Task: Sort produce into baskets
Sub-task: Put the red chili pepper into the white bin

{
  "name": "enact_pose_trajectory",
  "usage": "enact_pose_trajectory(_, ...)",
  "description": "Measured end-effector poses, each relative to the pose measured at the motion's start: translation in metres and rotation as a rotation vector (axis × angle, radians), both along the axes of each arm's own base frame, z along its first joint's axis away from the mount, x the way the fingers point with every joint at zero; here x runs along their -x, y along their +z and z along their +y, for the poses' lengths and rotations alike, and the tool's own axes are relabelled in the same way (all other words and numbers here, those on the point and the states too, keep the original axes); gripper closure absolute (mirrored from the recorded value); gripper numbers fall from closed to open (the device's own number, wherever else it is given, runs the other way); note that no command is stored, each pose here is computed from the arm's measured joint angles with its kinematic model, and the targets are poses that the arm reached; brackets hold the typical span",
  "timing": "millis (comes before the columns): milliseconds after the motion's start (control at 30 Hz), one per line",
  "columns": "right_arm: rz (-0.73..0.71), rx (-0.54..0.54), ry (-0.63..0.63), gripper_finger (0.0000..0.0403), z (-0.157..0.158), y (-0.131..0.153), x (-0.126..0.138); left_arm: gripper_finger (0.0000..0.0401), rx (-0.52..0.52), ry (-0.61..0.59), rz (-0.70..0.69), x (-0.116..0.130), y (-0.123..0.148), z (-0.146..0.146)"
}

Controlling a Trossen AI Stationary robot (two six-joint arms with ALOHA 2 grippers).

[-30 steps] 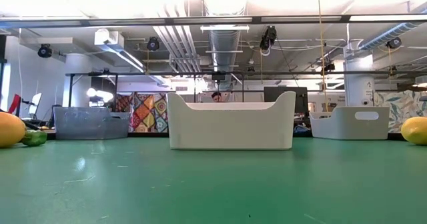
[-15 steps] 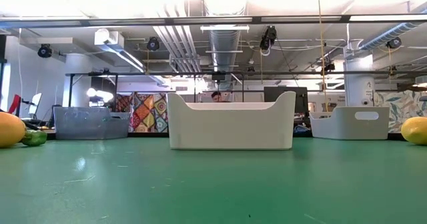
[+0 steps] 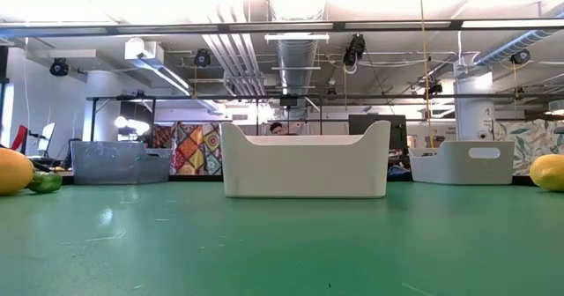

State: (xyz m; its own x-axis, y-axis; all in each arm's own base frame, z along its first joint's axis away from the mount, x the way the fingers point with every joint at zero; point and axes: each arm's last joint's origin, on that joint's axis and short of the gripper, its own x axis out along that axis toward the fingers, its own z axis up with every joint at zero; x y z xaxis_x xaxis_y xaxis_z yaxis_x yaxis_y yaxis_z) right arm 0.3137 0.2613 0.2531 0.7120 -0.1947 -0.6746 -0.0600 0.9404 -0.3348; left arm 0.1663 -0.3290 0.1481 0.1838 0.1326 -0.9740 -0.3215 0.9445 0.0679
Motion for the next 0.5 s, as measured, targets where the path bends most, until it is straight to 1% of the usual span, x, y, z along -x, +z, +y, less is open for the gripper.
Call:
enact_pose_trajectory(300,0.002,0.004,0.004,0.0181,0.0001,0.0,0.0001,0.0252,0.007,0.032,0.023,-0.0048,0.0001,0.0034)
enact_pose_trajectory(367,0.002,0.005,0.004,0.0181,0.0001,-0.0001,0.0002,0.0264,0.01,0.035,0.02,-0.0058,-0.0001,0.0033)
enact_pose_trajectory(500,0.002,0.001,0.011,0.0181,0.0037,-0.0002,0.0034,0.0306,0.021,0.041,0.019,-0.0081,-0.0002,0.0035)
